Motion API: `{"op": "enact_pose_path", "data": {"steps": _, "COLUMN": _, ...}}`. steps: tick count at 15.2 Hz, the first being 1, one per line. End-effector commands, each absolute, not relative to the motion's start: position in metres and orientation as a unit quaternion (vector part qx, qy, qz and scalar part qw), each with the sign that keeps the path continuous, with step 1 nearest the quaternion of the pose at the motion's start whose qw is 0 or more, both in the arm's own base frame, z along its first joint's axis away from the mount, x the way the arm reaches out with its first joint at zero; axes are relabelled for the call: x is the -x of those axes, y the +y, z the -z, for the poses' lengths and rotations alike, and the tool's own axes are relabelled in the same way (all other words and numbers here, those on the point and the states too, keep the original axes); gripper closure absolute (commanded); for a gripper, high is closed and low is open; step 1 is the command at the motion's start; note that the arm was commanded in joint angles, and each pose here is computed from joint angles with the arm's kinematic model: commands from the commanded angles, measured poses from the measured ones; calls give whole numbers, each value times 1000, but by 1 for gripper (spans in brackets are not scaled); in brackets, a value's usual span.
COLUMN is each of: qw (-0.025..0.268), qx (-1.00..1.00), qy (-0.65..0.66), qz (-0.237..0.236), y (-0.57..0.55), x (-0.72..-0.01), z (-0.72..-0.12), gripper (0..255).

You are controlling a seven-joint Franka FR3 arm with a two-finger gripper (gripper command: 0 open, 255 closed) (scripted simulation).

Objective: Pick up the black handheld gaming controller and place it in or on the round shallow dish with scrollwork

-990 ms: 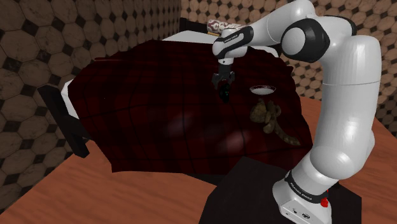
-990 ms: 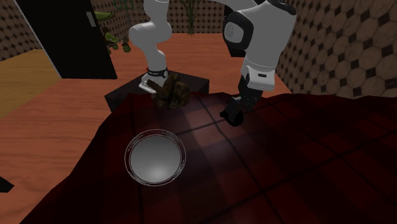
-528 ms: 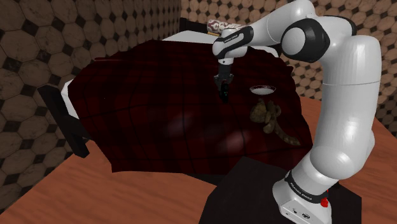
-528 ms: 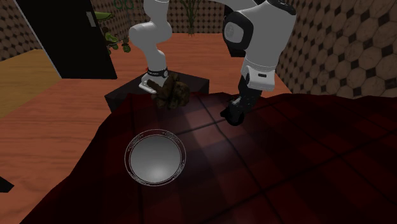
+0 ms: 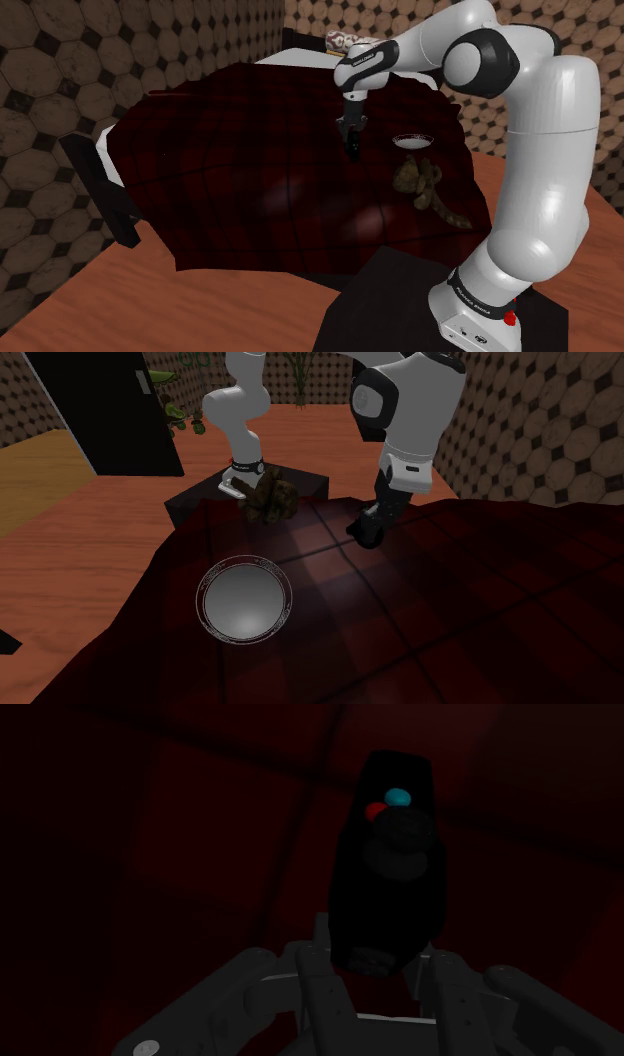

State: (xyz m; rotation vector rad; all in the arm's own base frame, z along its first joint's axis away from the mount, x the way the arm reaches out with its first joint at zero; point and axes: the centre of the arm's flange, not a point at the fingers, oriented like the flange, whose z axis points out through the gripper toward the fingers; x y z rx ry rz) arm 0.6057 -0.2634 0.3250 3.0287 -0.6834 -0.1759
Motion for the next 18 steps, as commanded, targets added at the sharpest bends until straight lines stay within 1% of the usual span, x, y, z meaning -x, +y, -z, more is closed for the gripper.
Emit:
{"op": "enact_pose_path", "data": {"steps": 1, "qw": 16, "qx": -974, "qy": -220, "qz": 57, "y": -263, "x": -606, "z": -333, "gripper": 255}}
{"op": "enact_pose_path", "data": {"steps": 18, "qw": 16, "qx": -974, "qy": -220, "qz": 57, "y": -263, "x": -606, "z": -422, "gripper": 255}}
